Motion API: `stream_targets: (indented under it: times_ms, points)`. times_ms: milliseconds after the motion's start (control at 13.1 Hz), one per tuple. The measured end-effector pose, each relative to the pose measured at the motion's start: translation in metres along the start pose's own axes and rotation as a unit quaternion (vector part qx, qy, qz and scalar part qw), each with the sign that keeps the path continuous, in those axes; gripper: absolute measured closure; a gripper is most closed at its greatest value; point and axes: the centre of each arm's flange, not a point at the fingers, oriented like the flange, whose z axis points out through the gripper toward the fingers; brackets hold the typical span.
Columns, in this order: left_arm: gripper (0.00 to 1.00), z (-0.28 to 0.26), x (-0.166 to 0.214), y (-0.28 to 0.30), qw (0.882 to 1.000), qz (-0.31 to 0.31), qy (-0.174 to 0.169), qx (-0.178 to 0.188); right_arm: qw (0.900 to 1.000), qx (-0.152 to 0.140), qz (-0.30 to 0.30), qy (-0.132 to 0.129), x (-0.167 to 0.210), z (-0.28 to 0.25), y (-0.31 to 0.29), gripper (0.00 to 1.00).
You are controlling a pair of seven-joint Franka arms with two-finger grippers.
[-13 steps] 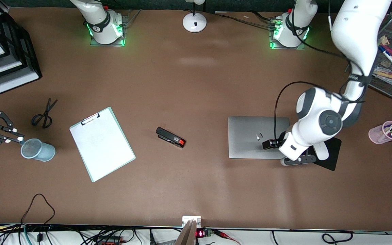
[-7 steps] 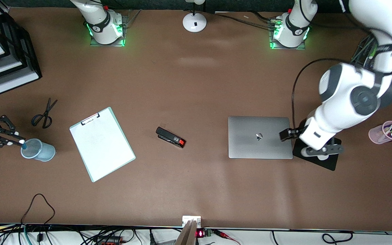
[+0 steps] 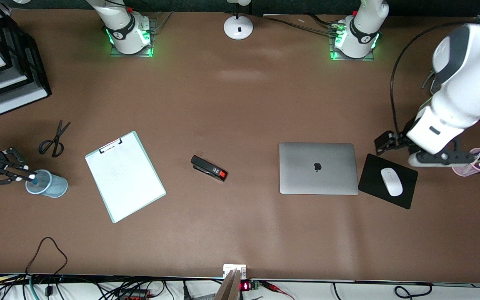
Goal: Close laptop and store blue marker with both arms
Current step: 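Release the marker with the right gripper while the left gripper lifts away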
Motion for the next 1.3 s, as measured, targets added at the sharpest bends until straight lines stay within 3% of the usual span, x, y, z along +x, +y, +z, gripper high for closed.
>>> stream_targets:
  times_ms: [839,1297]
  points:
    - [0.0,-0.056,-0.036,-0.011,0.999,-0.008,-0.026,0.024,1.0,0.003,0.0,0.016,-0.054,0.02,-0.016,0.82]
    - [0.0,-0.065,-0.045,-0.011,0.999,-0.008,-0.034,0.028,0.999,-0.012,0.006,0.033,-0.082,0.024,-0.025,0.82]
